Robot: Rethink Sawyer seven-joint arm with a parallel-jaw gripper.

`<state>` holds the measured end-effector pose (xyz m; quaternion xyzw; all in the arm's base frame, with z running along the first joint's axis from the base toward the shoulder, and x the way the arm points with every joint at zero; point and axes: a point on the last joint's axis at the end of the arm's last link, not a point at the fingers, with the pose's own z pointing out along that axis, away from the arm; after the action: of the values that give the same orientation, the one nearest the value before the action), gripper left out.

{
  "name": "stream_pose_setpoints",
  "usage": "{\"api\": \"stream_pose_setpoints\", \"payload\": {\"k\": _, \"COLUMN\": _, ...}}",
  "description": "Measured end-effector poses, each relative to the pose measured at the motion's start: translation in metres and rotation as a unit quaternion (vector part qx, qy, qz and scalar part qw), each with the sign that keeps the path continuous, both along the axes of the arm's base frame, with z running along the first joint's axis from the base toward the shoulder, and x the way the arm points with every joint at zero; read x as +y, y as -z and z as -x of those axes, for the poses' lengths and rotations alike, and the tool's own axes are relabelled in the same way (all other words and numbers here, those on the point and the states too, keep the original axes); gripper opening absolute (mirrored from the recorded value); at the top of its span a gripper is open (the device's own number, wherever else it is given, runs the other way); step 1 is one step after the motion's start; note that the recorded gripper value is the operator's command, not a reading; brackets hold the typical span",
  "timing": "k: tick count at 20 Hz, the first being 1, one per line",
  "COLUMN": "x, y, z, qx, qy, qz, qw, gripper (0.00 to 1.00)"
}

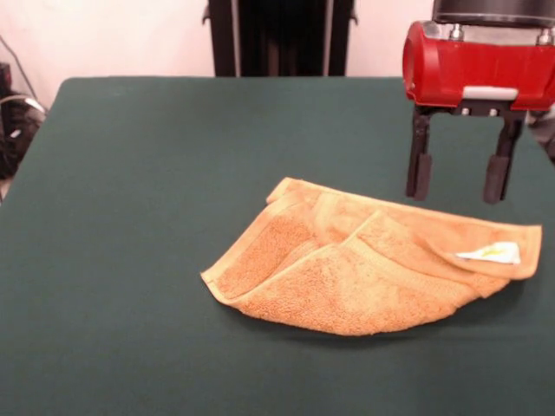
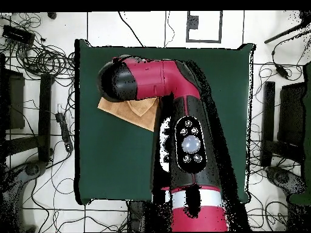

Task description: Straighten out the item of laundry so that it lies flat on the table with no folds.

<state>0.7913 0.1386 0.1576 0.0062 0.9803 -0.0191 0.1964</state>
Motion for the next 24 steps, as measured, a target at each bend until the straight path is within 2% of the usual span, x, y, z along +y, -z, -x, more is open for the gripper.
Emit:
{"api": "stream_pose_setpoints", "payload": {"k": 5, "x": -0.012, "y": -0.008, "z": -0.001, "qx": 0.036, "qy": 0.014, "qz": 0.004, "qw": 0.9992, "gripper": 1.00}}
{"api": "stream_pose_setpoints", "payload": {"k": 6, "x": -0.018, "y": -0.012, "z": -0.002, "qx": 0.054, "qy": 0.022, "qz": 0.007, "qw": 0.9983, "gripper": 1.00}}
{"api": "stream_pose_setpoints", "payload": {"k": 10, "x": -0.030, "y": -0.020, "z": -0.003, "qx": 0.083, "qy": 0.034, "qz": 0.012, "qw": 0.9959, "gripper": 1.00}}
{"api": "stream_pose_setpoints", "payload": {"k": 24, "x": -0.033, "y": -0.023, "z": -0.006, "qx": 0.090, "qy": 0.038, "qz": 0.014, "qw": 0.9951, "gripper": 1.00}}
